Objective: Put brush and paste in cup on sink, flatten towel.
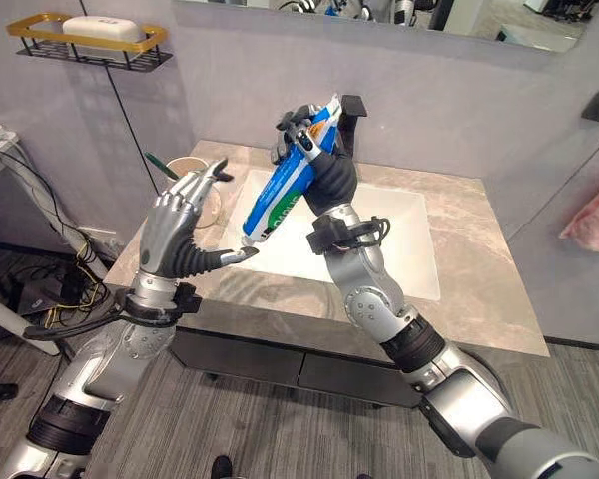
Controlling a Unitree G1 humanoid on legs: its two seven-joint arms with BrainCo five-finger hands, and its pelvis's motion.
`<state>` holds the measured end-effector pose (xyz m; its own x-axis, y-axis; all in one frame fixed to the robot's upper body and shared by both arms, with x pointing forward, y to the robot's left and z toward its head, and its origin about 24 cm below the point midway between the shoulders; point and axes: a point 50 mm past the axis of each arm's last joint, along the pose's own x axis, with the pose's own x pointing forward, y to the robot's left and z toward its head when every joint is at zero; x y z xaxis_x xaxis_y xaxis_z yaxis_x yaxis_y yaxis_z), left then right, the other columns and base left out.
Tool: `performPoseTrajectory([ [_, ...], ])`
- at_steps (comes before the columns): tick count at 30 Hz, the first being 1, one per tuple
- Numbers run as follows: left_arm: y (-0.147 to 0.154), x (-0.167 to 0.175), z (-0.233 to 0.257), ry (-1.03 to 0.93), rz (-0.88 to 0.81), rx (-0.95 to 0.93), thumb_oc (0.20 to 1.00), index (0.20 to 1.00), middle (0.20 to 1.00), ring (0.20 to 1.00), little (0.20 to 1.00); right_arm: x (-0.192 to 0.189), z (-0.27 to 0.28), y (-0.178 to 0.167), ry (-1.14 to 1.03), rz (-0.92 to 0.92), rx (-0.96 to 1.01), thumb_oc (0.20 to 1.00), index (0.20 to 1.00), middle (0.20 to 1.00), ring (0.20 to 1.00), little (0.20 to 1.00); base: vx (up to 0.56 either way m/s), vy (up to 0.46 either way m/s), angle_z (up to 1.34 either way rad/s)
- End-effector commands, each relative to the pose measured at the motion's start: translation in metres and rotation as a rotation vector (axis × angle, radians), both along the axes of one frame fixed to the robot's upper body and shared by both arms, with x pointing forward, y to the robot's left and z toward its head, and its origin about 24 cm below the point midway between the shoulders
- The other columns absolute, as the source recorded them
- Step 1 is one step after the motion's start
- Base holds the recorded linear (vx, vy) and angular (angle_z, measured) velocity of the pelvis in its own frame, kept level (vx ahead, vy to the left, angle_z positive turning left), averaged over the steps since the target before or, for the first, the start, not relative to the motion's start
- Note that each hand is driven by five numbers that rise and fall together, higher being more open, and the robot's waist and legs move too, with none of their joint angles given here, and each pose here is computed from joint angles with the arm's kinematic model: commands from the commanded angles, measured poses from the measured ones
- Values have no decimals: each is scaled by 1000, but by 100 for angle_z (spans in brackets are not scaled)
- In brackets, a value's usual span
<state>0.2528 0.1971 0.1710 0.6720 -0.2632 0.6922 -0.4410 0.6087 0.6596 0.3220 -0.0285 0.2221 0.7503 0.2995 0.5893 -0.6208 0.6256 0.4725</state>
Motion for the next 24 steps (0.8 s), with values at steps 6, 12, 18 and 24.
performPoseTrajectory([
  [6, 22, -18, -11, 50, 28, -105, 1000, 1000, 1000, 1000, 1000, 4, 103, -26, -289, -240, 159, 200, 200, 200, 200, 200, 6, -8, 24],
  [12, 47, -34, -62, 327, 111, -153, 1000, 1000, 1000, 1000, 1000, 1, 142, -47, -410, -390, 136, 200, 200, 200, 200, 200, 2, -9, 35],
  [18, 66, -49, -117, 616, 215, -219, 1000, 1000, 1000, 1000, 1000, 5, 159, -53, -459, -493, 34, 200, 200, 200, 200, 200, 7, 3, 22],
  [24, 69, -62, -151, 792, 246, -285, 1000, 1000, 1000, 1000, 1000, 13, 164, -58, -476, -612, -85, 200, 200, 200, 200, 200, 3, 9, 10],
])
